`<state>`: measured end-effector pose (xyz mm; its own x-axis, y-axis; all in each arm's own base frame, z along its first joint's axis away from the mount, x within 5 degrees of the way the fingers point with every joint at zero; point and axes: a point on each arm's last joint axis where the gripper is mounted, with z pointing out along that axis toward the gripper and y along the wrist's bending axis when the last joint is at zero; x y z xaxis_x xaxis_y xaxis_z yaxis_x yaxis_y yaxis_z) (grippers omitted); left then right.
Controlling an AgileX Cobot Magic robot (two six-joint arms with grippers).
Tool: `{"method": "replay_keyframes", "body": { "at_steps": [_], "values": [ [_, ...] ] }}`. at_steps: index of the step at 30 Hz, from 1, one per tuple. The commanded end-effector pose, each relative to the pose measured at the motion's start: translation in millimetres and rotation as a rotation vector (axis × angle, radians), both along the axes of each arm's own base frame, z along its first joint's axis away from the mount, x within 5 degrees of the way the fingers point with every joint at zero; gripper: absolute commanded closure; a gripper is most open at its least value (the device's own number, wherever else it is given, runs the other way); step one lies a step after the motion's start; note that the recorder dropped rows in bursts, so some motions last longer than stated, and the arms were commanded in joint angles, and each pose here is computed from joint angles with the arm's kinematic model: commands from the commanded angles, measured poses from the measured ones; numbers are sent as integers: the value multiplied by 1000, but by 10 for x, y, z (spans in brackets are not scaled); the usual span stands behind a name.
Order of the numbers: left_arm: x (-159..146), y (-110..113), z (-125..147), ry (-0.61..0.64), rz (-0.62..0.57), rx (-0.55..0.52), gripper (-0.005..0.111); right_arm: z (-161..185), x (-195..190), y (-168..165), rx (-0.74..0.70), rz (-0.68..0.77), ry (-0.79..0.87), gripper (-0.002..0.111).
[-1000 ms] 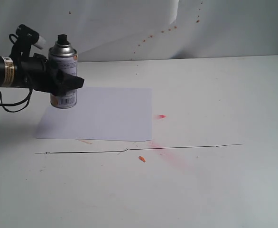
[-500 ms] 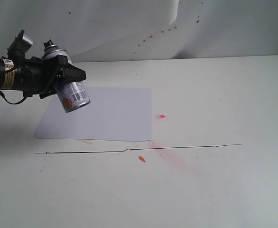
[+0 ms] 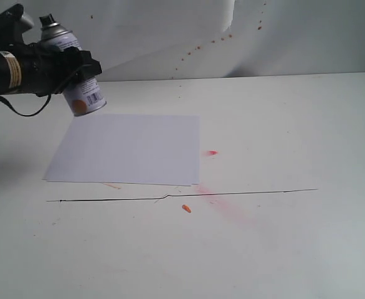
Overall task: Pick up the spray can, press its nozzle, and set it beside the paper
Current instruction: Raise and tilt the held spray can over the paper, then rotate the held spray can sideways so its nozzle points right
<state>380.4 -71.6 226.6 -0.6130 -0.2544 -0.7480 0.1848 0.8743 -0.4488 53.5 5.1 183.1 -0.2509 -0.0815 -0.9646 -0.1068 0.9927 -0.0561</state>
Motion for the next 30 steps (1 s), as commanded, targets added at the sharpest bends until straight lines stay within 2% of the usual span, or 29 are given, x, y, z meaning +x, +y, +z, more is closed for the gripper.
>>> {"method": "replay_keyframes", "body": {
  "at_steps": [1, 4, 6, 7, 11, 14, 19, 23, 30],
  "values": [
    [-67, -101, -5, -64, 21, 12, 107, -6, -2, -4, -2, -7, -7, 108],
    [-116, -135, -109, -90, 20, 183, 107, -6, -2, -4, -2, -7, -7, 108],
    [-147, -119, -166, -52, 25, 333, 107, -6, -2, -4, -2, -7, -7, 108],
    [-165, -112, -185, -29, 22, 374, 107, -6, -2, -4, -2, -7, -7, 108],
    [-208, -91, -199, -59, -136, 631, 107, -6, -2, -4, -2, -7, -7, 108],
    [-263, -68, -136, -77, -233, 774, 107, -6, -2, -4, -2, -7, -7, 108],
    [-296, -62, -20, -143, -299, 865, 107, -6, -2, -4, -2, -7, -7, 108],
    [-307, -79, -9, -149, -313, 878, 107, -6, -2, -4, -2, -7, -7, 108],
    [-360, -96, -62, -125, -452, 1029, 107, -6, -2, -4, -2, -7, -7, 108]
  ]
}}
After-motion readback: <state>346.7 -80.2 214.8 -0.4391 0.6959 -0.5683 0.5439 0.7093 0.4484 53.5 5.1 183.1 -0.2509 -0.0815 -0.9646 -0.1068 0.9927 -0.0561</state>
